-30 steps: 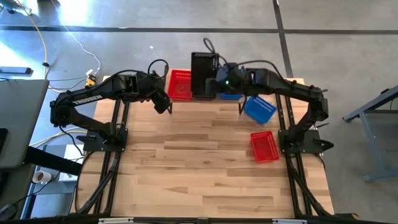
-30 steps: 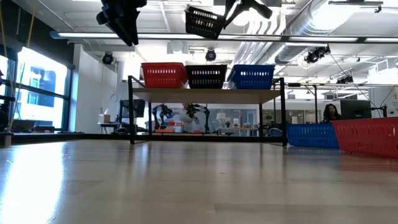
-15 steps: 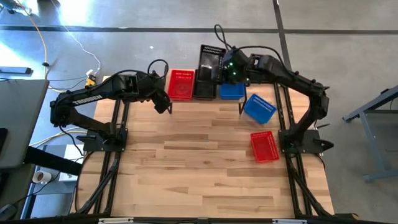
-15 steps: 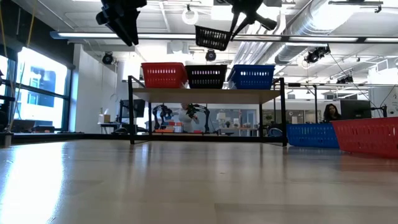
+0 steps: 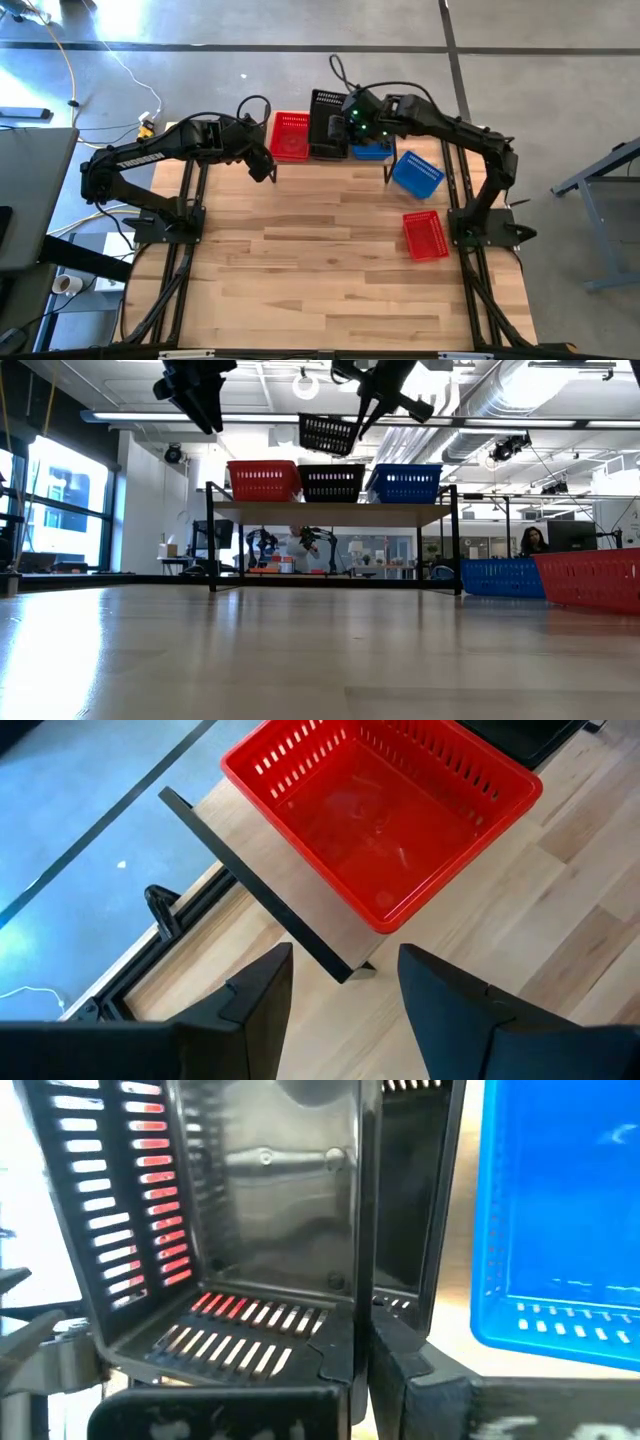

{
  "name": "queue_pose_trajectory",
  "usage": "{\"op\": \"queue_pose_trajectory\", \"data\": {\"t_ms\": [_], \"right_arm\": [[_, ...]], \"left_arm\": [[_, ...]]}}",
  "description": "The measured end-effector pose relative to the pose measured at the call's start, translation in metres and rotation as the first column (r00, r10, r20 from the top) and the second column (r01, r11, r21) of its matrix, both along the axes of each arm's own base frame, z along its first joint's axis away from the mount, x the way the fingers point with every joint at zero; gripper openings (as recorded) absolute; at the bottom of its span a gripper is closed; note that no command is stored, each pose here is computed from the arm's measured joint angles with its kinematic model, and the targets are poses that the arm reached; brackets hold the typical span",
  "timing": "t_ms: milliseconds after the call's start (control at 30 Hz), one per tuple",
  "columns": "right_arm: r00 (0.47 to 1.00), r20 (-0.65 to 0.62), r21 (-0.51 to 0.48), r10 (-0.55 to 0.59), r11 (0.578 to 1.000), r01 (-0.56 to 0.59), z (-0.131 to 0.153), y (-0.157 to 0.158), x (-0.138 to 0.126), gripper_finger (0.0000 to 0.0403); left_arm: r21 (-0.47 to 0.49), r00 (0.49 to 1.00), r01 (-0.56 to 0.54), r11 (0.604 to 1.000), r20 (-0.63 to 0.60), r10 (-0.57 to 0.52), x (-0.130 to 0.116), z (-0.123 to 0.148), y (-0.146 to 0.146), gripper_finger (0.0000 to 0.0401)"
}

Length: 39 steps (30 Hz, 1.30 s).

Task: Stack baskets on shelf by color
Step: Stack the black bin on top of the black bins on the shelf

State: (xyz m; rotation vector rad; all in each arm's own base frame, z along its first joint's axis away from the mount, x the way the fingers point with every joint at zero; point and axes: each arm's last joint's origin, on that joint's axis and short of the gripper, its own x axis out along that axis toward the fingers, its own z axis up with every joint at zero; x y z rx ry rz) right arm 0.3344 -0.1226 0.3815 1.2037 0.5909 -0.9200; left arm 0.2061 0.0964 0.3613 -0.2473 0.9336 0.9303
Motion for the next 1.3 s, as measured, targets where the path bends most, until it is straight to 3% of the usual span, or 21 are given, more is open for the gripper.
{"op": "queue_pose_trajectory", "data": {"t_ms": [467, 1033, 1300], "right_arm": [[0.997, -0.073, 0.050, 0.010, 0.999, -0.007, -0.017, -0.007, 0.006, 0.0000], [0.989, -0.139, 0.039, 0.042, 0.999, -0.037, -0.022, -0.009, 0.003, 0.0002], [0.988, -0.135, 0.017, 0.069, 0.998, -0.067, -0.022, -0.010, 0.005, 0.0056]], "left_arm": [[-0.001, 1.000, 0.000, 1.000, 0.000, 0.000, 0.000, 0.000, 0.000, 0.0172], [0.000, 1.000, 0.000, 1.000, 0.000, 0.000, 0.000, 0.000, 0.000, 0.0172], [0.000, 1.000, 0.000, 1.000, 0.000, 0.000, 0.000, 0.000, 0.000, 0.0172]]}}
